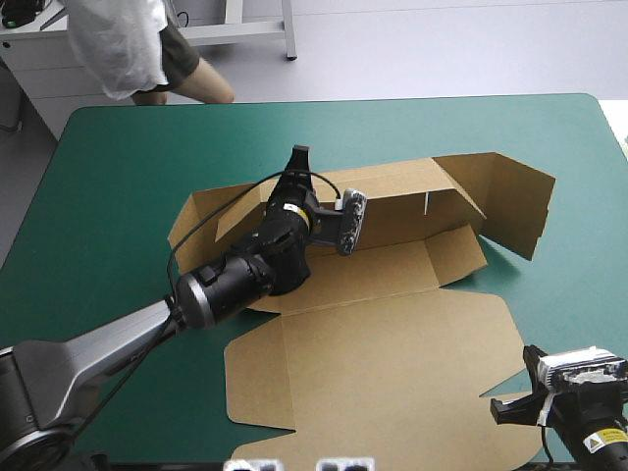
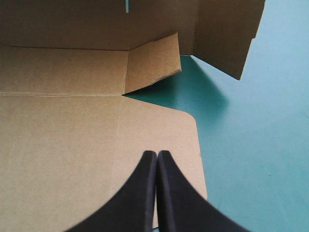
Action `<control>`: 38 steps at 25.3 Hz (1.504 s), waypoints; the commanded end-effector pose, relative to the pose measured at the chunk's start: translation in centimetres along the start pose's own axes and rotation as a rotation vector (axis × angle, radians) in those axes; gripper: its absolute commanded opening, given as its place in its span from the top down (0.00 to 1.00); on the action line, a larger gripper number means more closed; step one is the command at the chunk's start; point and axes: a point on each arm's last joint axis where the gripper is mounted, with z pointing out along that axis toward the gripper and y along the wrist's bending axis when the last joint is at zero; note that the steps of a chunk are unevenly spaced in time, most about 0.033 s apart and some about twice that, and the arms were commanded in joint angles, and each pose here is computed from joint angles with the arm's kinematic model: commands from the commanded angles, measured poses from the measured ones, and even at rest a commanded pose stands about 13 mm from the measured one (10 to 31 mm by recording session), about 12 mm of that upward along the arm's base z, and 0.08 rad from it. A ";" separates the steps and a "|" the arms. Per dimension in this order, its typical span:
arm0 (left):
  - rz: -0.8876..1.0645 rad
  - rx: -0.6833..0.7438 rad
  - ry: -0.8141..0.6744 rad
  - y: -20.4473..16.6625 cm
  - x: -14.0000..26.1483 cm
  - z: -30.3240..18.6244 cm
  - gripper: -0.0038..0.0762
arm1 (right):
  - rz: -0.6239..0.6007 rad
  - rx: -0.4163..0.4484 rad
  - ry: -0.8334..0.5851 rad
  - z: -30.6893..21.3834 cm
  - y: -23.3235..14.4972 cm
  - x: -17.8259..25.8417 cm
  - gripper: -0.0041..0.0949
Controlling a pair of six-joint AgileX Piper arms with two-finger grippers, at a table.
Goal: Fold the box
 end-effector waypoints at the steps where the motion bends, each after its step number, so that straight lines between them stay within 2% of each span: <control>1: 0.033 -0.160 -0.039 -0.7 0.6 -1.9 0.96 | -0.006 0.020 -0.081 -0.3 -0.2 -1.4 0.97; 9: 0.009 -0.356 -0.060 -2.7 3.1 -3.6 0.96 | -0.006 0.020 -0.081 -0.3 -0.2 -1.4 0.97; 16: -0.015 -0.345 -0.139 -2.6 3.2 -3.4 0.96 | -0.006 0.019 -0.080 -0.3 -0.2 -1.3 0.97; 25: -0.043 -0.338 -0.096 -2.3 4.6 -2.6 0.96 | -0.010 0.023 -0.087 -0.5 -0.2 -1.6 0.97; 31: -0.039 -0.339 -0.094 -2.3 4.6 -2.6 0.96 | -0.022 0.087 -0.106 -2.1 -0.7 -4.5 0.97; 38: -0.118 -0.305 -0.079 -2.5 4.9 -2.5 0.96 | -0.001 0.038 0.025 1.2 -2.4 -12.2 0.97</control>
